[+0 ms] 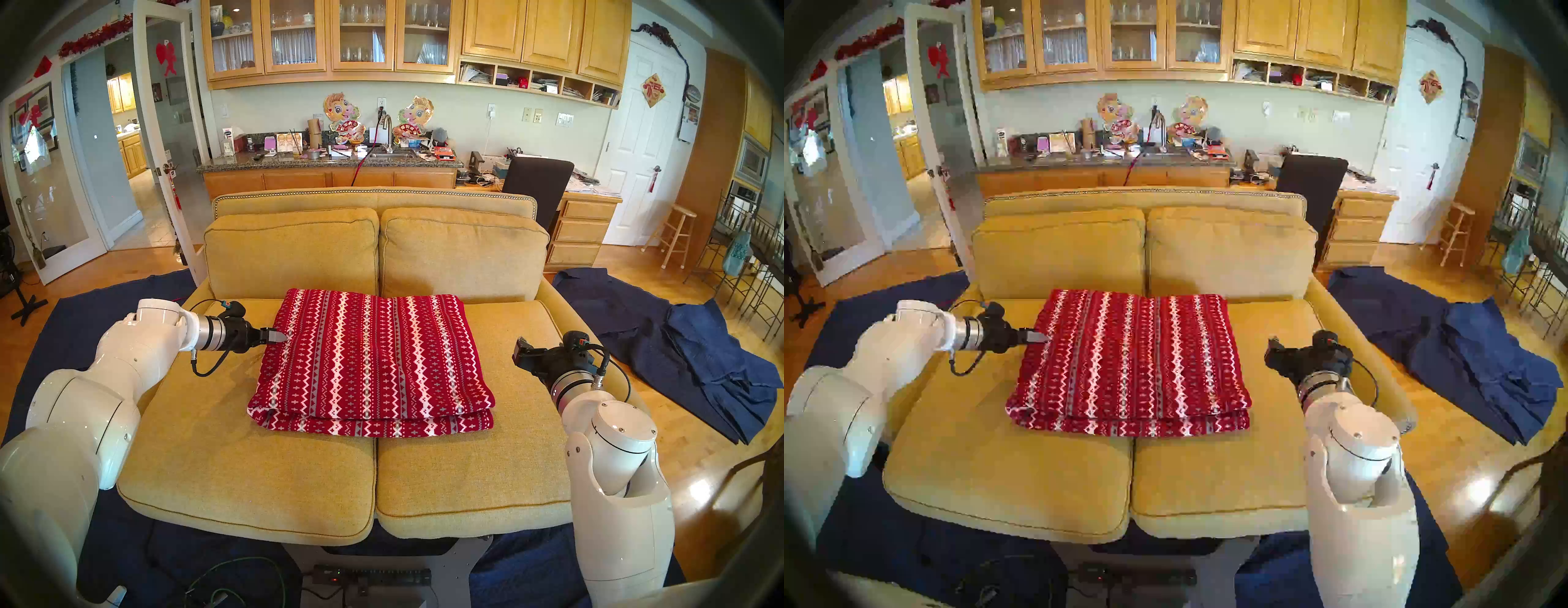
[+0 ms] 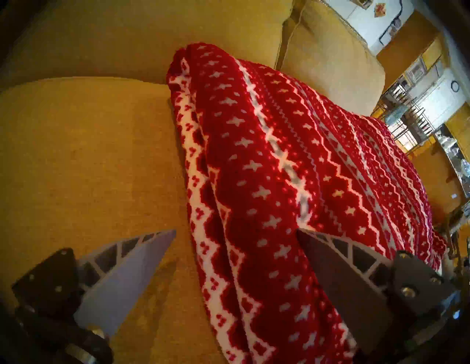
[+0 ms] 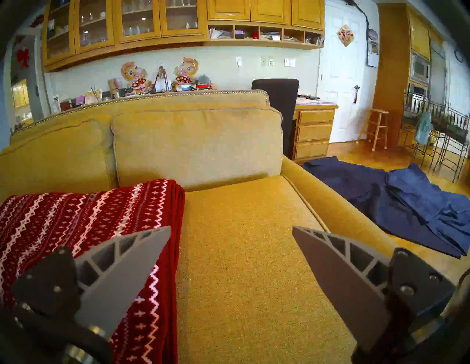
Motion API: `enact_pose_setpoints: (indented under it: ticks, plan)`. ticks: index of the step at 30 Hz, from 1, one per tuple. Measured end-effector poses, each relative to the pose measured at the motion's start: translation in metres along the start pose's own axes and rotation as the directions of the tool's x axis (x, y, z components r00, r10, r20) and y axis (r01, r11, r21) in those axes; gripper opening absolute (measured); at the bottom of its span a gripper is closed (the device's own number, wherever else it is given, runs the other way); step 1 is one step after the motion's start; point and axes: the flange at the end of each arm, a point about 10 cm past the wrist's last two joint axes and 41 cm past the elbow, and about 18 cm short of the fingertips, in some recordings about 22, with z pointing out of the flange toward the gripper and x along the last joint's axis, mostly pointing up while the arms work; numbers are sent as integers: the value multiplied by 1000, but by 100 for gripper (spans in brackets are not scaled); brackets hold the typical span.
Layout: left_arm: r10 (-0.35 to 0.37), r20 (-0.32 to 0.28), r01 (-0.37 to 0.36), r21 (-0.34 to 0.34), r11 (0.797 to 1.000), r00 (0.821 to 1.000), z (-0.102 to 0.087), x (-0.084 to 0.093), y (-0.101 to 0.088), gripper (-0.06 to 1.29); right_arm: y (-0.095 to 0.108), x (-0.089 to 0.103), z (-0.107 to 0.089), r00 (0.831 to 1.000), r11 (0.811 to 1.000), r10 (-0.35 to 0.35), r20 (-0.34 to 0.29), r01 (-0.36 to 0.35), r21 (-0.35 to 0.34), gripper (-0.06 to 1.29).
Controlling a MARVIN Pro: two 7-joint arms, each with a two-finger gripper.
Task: Fold the blanket in half twice
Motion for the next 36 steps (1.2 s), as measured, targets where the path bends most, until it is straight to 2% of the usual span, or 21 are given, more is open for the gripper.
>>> enact_pose_setpoints:
  ticks: [8, 21, 36]
  plan:
    - [-70, 18, 70, 16, 997, 997, -2, -10, -10, 126, 0, 0, 0, 1000, 1000, 0, -1, 0, 0, 124]
    - [-177, 17, 177, 1, 984, 984, 11, -21, -9, 126, 0, 0, 0, 1000, 1000, 0, -1, 0, 0, 124]
    - [-216, -33, 217, 6, 976, 976, 24, -33, -9, 126, 0, 0, 0, 1000, 1000, 0, -1, 0, 0, 124]
